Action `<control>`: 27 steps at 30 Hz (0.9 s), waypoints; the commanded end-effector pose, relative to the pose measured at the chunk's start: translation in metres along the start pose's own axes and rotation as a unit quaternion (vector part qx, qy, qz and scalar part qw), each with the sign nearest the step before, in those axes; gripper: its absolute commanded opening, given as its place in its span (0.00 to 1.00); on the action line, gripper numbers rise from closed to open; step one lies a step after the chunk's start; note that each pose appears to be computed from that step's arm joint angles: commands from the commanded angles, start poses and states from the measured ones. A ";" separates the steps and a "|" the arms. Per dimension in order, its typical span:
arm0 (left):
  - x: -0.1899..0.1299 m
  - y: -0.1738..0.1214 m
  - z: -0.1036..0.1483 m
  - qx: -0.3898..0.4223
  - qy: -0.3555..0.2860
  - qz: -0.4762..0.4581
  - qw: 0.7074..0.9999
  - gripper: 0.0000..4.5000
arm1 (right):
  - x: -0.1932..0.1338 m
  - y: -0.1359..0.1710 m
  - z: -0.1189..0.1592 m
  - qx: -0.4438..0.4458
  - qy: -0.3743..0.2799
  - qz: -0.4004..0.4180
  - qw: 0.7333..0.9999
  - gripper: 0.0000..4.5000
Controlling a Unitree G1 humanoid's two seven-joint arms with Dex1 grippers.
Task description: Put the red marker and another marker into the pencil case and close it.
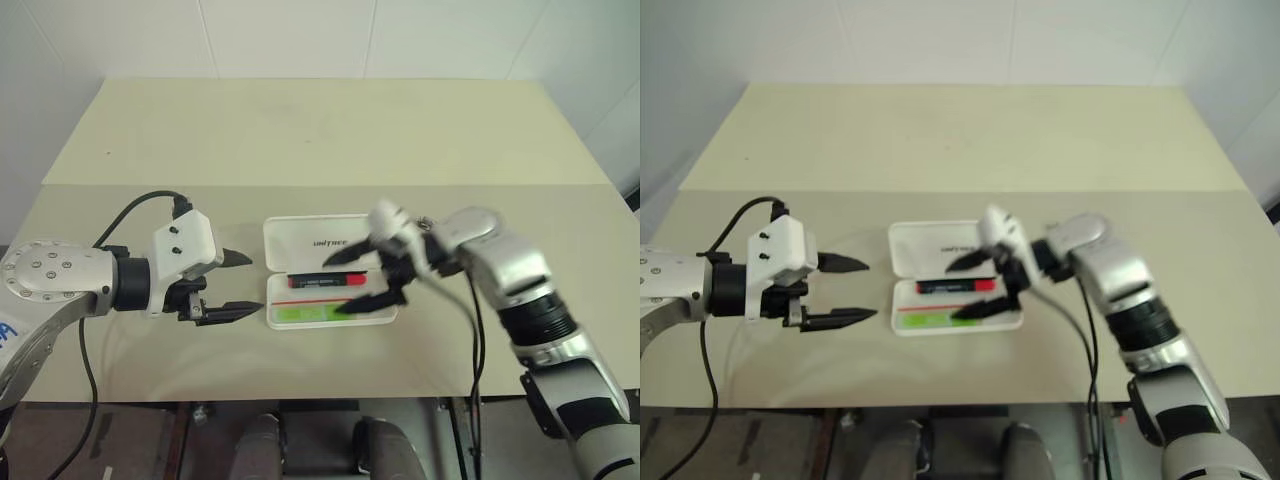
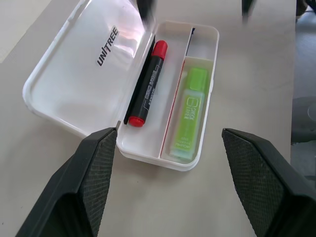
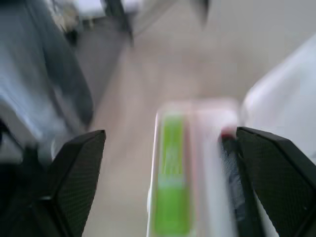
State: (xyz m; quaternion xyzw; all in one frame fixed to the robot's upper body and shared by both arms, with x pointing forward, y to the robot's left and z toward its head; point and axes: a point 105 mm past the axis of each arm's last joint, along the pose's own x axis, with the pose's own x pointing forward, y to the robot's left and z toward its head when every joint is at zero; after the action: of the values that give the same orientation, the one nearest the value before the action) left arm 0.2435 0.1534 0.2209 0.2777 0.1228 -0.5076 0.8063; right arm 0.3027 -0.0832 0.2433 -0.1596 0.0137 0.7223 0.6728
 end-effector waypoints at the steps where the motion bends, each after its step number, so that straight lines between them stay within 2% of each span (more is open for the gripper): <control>1: -0.005 0.000 0.014 0.032 -0.021 0.010 0.999 0.81 | -0.038 -0.010 -0.002 -0.023 0.035 -0.077 0.996 0.99; 4: -0.001 -0.002 0.018 0.039 -0.035 0.005 0.999 0.81 | -0.077 -0.032 -0.030 -0.003 0.097 -0.175 0.980 0.99; 6: 0.005 -0.005 0.021 0.045 -0.043 -0.007 0.998 0.81 | -0.100 -0.053 -0.053 0.012 0.143 -0.255 0.956 0.99; 12: 0.023 0.002 0.029 0.058 -0.054 -0.007 0.997 0.81 | -0.112 -0.100 -0.085 0.047 0.171 -0.391 0.903 0.99; 18: 0.030 -0.001 0.030 0.060 -0.054 -0.010 0.997 0.81 | -0.109 -0.112 -0.099 0.084 0.168 -0.412 0.892 0.99; 27: 0.037 0.008 0.034 0.068 -0.060 0.034 0.995 0.81 | -0.112 -0.103 -0.127 0.138 0.198 -0.399 0.885 0.99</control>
State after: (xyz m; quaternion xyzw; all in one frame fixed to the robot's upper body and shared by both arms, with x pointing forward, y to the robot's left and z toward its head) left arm 0.2615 0.1127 0.2222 0.2879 0.0614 -0.5163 0.8043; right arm 0.4323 -0.2119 0.1594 -0.1917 0.1961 0.3395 0.8997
